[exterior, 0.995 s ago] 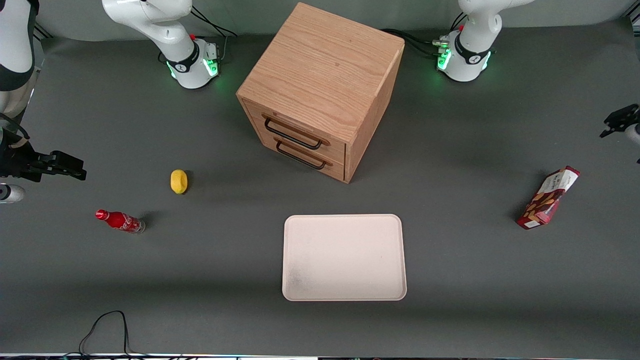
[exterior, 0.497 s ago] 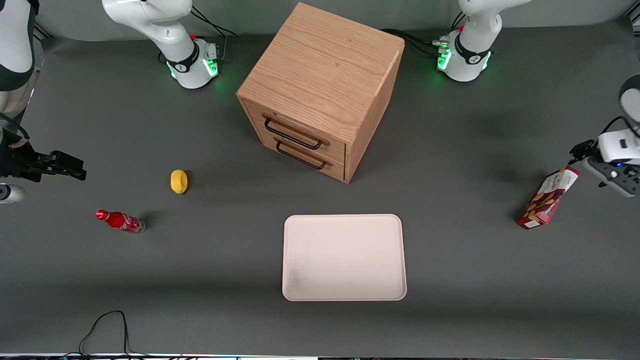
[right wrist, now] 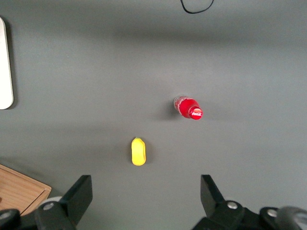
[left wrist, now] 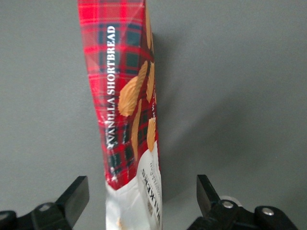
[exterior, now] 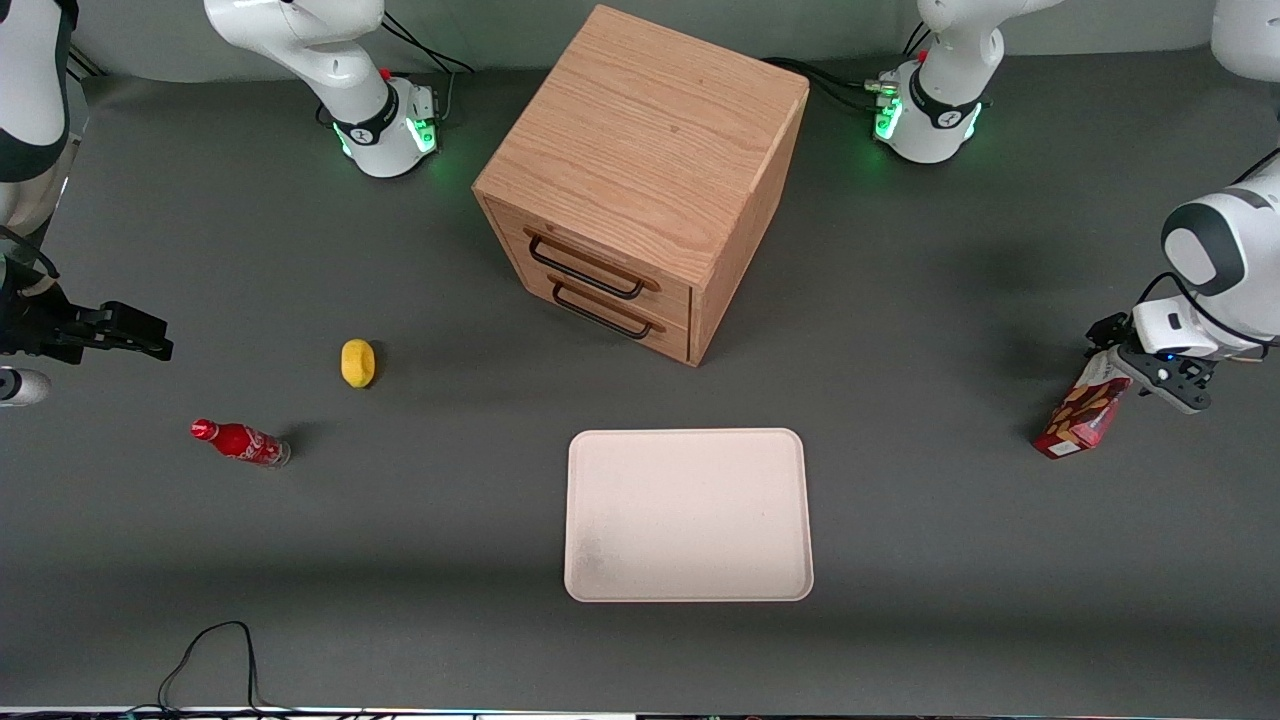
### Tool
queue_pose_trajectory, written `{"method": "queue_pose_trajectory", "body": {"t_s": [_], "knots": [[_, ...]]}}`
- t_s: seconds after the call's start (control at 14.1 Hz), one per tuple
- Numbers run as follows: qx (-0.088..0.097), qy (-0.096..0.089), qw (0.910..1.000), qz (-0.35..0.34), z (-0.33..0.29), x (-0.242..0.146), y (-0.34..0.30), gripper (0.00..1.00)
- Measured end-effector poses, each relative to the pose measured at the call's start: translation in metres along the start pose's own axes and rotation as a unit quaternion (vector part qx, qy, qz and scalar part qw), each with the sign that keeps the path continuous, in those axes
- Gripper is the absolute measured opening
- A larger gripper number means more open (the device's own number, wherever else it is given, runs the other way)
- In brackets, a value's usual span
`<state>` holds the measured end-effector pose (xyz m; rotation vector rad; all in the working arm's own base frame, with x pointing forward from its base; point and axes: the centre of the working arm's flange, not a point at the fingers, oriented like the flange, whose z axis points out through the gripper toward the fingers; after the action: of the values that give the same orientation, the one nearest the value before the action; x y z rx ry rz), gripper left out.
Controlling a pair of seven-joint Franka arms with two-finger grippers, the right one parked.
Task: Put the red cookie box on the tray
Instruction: 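Lower the open left gripper and close it on the box's end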
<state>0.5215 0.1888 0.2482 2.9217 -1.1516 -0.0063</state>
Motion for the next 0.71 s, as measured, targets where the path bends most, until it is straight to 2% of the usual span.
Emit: {"method": "queue_pose_trajectory", "body": {"t_s": [0.36,0.64,0.71], "knots": [[0.006,0.011,0.9999,0.005,-0.009,0.013,-0.001,1.0],[-0.001,0.021,0.9998,0.003,-0.007,0.024,0.004,0.97],[-0.002,0.021,0.9998,0.002,-0.006,0.023,0.004,0.9]]}}
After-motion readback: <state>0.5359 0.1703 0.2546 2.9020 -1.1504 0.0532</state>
